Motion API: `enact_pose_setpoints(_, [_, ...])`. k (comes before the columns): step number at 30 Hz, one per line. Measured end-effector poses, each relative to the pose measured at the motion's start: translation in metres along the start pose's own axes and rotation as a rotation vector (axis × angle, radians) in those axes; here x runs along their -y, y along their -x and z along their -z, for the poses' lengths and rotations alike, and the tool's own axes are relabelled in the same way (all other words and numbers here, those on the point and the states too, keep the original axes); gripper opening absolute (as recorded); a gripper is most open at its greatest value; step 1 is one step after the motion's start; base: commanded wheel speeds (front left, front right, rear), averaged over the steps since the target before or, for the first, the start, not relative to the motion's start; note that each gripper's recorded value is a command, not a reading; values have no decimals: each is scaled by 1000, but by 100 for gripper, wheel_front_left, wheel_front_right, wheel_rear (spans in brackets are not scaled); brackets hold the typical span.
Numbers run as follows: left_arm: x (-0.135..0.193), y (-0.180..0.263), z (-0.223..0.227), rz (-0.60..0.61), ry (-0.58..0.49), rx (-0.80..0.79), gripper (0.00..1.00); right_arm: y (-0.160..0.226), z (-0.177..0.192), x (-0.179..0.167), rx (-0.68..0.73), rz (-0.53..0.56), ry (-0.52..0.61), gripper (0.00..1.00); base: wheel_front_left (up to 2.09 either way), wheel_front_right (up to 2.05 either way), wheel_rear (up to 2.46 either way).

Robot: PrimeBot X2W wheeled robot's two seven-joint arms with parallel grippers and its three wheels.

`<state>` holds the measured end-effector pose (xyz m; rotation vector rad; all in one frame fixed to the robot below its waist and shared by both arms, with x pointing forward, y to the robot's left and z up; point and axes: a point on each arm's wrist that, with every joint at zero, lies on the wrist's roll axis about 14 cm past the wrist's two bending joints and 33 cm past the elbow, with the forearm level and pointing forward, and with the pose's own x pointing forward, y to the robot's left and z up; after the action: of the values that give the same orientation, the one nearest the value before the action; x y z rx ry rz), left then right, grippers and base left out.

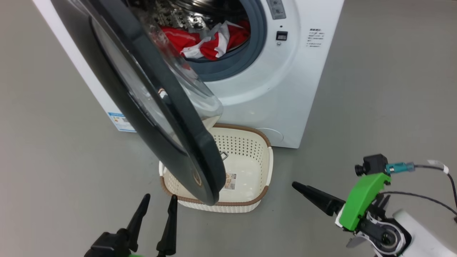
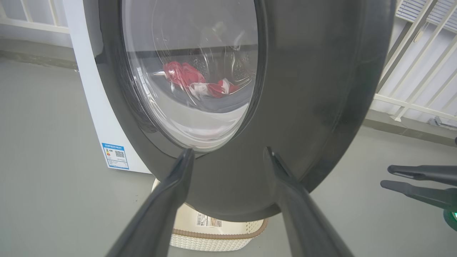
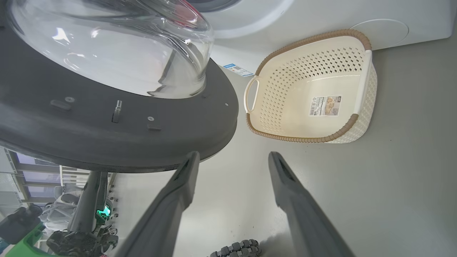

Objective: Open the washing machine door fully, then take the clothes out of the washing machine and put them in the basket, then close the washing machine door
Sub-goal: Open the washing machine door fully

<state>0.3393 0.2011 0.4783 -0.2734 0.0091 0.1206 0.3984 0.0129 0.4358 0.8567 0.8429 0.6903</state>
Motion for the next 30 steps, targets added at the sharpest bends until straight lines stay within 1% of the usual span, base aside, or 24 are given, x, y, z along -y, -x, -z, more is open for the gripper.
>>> enact_pose_setpoints(2, [0, 1, 1, 1, -2, -3, 100, 4, 1, 4, 15, 12, -4, 100, 0, 0, 0])
enact_pose_setpoints(5, [3, 0, 2, 16, -2, -6, 100, 17, 0, 20, 61, 61, 3, 100, 0, 0, 0])
enact_pose_setpoints(8, [5, -2, 3, 24, 0, -6, 100, 29, 10, 37, 62, 116, 41, 100, 0, 0, 0])
enact_pose_setpoints(12, [9, -4, 5, 40, 3, -12, 100, 43, 20, 53, 92, 165, 36, 100, 0, 0, 0])
enact_pose_setpoints(16, [12, -5, 10, 50, 6, -28, 100, 57, 14, 66, 175, 203, 37, 100, 0, 0, 0])
enact_pose_setpoints(19, [14, -7, 11, 57, 6, -30, 100, 70, 4, 77, 264, 243, 68, 100, 0, 0, 0])
enact_pose_setpoints(23, [14, -9, 13, 60, 6, -35, 100, 87, -10, 87, 397, 285, 160, 100, 0, 0, 0])
enact_pose_setpoints(24, [15, -9, 14, 63, 6, -39, 100, 92, -12, 91, 417, 305, 206, 100, 0, 0, 0])
enact_pose_setpoints(28, [15, -10, 15, 68, 6, -44, 100, 99, -12, 103, 406, 352, 304, 100, 0, 0, 0])
enact_pose_setpoints(30, [15, -11, 16, 67, 6, -47, 100, 104, -24, 103, 443, 370, 355, 100, 0, 0, 0])
